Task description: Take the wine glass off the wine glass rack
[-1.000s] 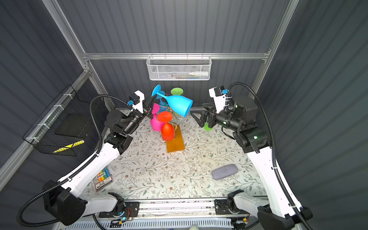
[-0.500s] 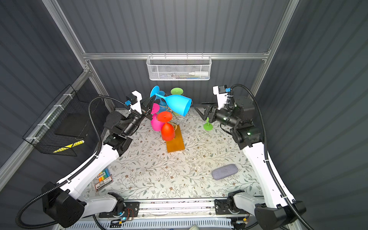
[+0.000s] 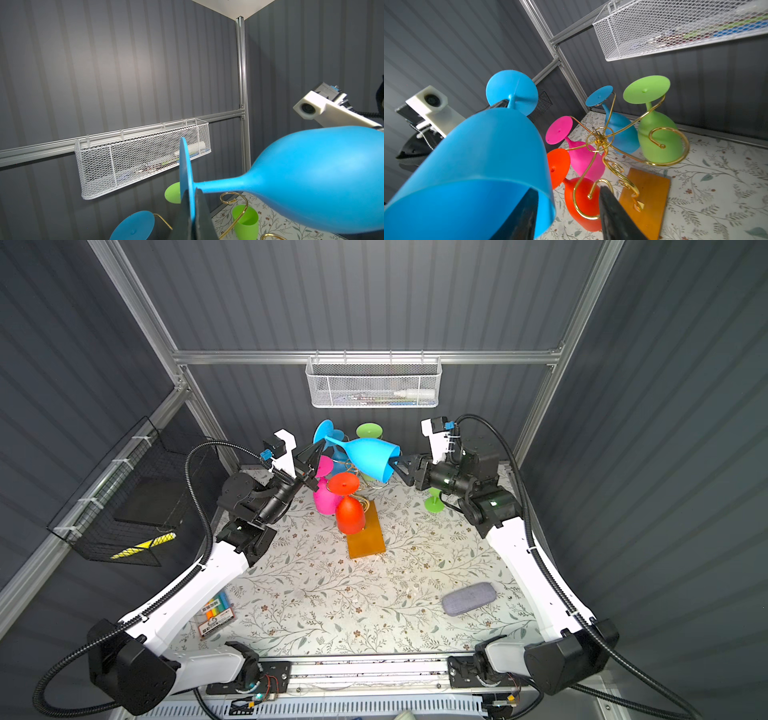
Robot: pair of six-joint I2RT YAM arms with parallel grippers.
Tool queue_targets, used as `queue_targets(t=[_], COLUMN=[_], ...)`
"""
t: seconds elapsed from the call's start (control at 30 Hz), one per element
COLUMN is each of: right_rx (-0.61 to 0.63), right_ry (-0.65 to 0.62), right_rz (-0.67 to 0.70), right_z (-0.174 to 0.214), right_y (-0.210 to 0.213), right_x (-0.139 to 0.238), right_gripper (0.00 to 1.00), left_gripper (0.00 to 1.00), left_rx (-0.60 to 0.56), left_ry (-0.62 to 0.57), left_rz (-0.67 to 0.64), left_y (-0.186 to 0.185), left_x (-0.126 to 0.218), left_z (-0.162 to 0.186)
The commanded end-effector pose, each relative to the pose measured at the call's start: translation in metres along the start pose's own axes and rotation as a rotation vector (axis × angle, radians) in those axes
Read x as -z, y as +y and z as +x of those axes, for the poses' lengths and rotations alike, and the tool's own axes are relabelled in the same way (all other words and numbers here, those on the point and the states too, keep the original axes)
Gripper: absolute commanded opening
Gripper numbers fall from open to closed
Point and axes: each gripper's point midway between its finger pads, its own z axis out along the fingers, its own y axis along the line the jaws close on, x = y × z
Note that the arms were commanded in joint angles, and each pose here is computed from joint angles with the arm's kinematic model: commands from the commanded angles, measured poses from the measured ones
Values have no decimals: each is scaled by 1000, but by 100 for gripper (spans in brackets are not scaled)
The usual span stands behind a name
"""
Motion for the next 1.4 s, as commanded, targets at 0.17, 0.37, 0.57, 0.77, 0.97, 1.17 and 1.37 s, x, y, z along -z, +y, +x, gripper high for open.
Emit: queue_targets(t=[0.17,0.37,0.57,0.77,0.97,1.17,1.37], right_rx=[32,22,31,34,35,60,85], right_ry=[-58,-54,-64,-89,-194,-246,-182], right_rz=[-66,-82,-83,-81,-57,195,461], right_z=[-23,-23,-28,-34,-65,-76,-44], right_y=[19,22,26,30,25,-1,-11], right_x=[-5,-7,-4,2,43,96,148], right_gripper=[28,12,0,0,0,0,0], left_gripper=[0,0,0,24,75,86,94], left_rx=[6,6,4,-3,-49,-155,-285], left_ry=[-51,-52,-52,-52,-68,-5,113], left_rz=[-2,-8,-10,-11,-91,-191,-457], left_y=[0,1,1,1,12,27,66], left_x=[3,3,6,7,19,34,81], left_z=[-13,-13,-13,-13,-23,-27,-16])
